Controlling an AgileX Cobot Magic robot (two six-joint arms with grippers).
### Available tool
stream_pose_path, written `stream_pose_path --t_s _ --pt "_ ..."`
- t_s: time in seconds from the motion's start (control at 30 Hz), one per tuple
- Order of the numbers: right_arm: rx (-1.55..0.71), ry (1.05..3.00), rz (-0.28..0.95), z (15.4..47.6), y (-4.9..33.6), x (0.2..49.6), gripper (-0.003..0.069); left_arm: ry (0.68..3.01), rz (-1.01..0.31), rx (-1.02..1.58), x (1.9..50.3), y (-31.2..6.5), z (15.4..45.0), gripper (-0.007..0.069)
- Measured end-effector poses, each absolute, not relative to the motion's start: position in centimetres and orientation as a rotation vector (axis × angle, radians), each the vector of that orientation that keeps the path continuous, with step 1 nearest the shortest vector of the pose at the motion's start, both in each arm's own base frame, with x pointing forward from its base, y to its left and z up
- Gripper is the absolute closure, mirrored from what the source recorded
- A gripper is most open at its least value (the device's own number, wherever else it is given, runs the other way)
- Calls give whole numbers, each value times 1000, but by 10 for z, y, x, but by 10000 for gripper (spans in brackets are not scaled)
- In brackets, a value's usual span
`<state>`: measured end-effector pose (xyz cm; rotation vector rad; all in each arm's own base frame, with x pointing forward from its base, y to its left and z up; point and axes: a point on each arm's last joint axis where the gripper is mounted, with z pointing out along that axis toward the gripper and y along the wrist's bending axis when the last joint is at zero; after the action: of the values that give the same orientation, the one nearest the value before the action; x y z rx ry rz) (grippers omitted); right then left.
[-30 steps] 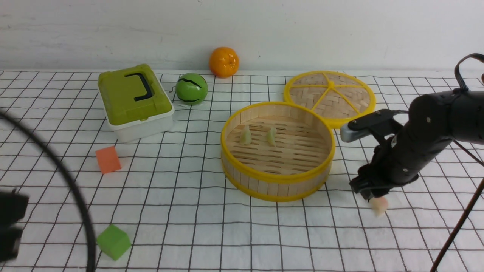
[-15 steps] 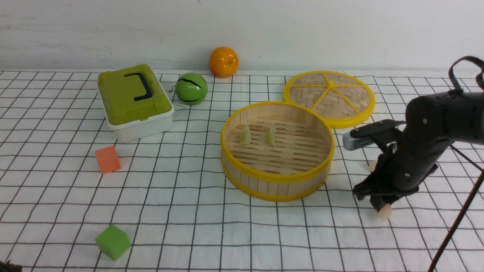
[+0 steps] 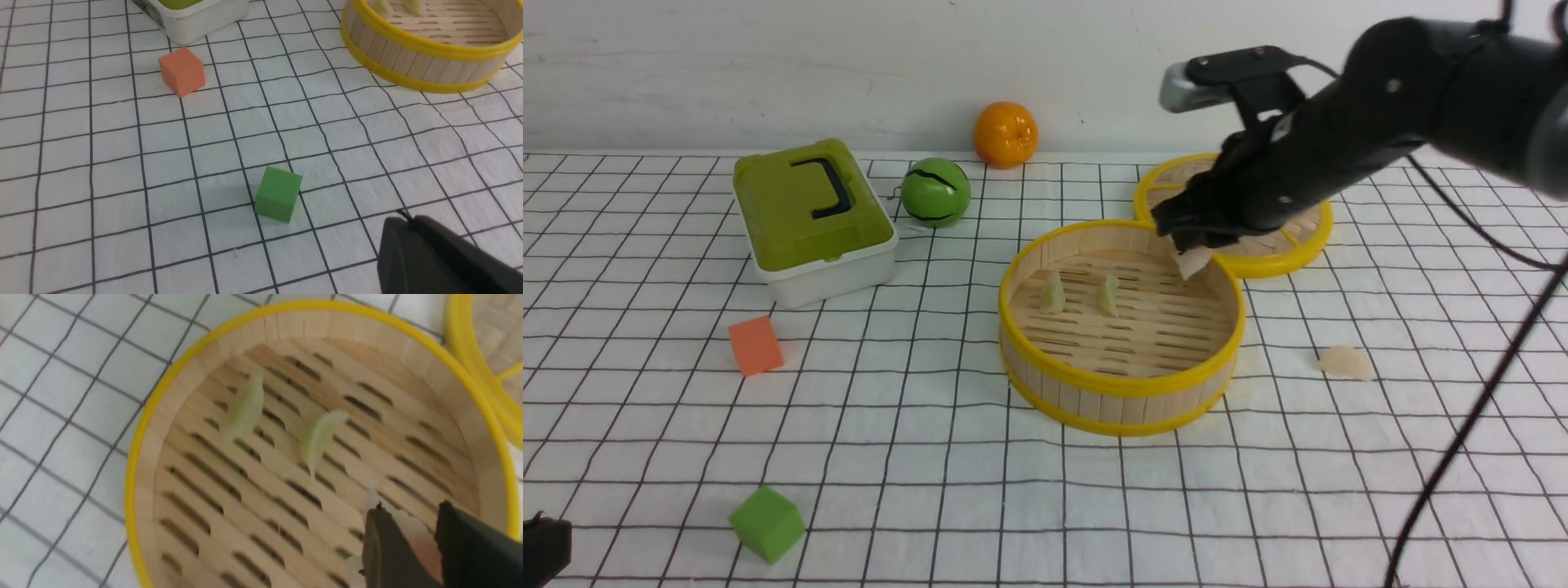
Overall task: Put the dumplings into the steamer on the table with the white tablecloth.
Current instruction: 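Place the dumpling in the bamboo steamer basket with the right gripper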
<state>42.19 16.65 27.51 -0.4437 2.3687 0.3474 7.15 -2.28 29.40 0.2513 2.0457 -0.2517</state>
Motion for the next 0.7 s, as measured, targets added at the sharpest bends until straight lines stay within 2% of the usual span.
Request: stream_pose_path --t_s 0.23,0.43,0.7 --pt "-454 2415 286 195 178 463 503 2040 -246 253 71 -22 294 637" --pt "-447 2403 283 190 179 467 487 2030 -210 269 73 -21 292 637" --pt "-453 2424 285 198 176 464 227 2028 -209 281 74 -22 286 637"
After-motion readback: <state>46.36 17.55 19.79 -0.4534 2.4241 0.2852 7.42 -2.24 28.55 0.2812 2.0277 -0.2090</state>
